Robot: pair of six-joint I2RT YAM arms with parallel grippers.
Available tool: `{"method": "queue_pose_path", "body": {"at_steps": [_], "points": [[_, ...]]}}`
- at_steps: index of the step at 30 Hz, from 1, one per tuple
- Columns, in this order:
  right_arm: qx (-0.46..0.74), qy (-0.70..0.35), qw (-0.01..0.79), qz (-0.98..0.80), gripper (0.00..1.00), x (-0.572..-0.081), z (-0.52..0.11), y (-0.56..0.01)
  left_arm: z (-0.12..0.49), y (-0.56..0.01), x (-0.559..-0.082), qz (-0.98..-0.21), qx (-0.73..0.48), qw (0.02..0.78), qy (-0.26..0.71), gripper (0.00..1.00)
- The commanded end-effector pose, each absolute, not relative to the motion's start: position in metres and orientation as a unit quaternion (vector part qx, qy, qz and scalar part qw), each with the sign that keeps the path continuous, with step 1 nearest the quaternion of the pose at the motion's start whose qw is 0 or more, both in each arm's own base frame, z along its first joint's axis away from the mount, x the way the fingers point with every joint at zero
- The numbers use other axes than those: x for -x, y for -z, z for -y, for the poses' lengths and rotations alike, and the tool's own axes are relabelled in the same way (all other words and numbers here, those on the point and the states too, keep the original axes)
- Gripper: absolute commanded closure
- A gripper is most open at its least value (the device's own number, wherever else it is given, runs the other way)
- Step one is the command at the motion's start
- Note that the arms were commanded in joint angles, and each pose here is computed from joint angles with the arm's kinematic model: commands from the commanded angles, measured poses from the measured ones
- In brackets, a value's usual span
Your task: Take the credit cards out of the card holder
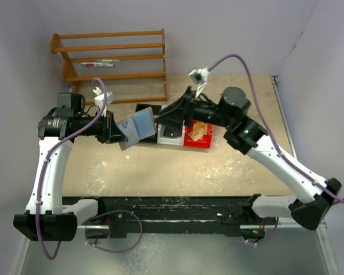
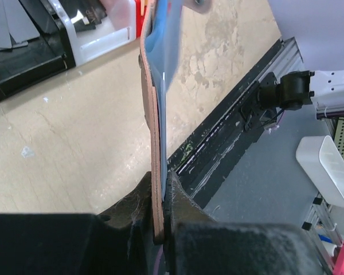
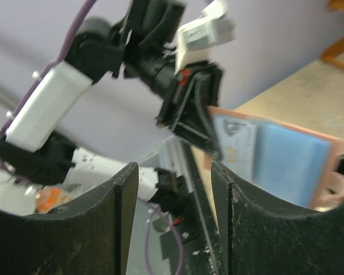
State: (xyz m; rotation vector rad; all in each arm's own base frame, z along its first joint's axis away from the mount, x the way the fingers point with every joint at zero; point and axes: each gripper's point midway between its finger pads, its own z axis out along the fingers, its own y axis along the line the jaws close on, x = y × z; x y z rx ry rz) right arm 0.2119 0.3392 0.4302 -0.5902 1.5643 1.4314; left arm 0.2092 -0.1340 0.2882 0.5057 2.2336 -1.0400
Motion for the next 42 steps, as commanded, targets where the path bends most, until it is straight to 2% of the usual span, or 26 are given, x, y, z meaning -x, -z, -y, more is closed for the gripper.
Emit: {"method": "queue_pose_path", "body": {"at_steps": [1,10,20,42], "points": [[0.315,-0.623,0.382,-0.606,0.45,-0.181,-0.385,-0.421,0.138,-0.298,-0.200,-0.828,-0.221,0.313,0.409,1.00],[0.337,-0.647,0.277,-0.626,0.51,-0.178,-0.413,-0.371,0.154,-0.316,-0.178,-0.788,-0.252,0.292,0.480,1.00],[0.347,-0.631,0.265,-0.641,0.57,-0.185,-0.407,-0.353,0.160,-0.327,-0.167,-0.764,-0.264,0.284,0.515,1.00],[0.360,-0.625,0.268,-0.639,0.58,-0.192,-0.406,-0.353,0.165,-0.343,-0.152,-0.737,-0.278,0.285,0.547,1.00]]}}
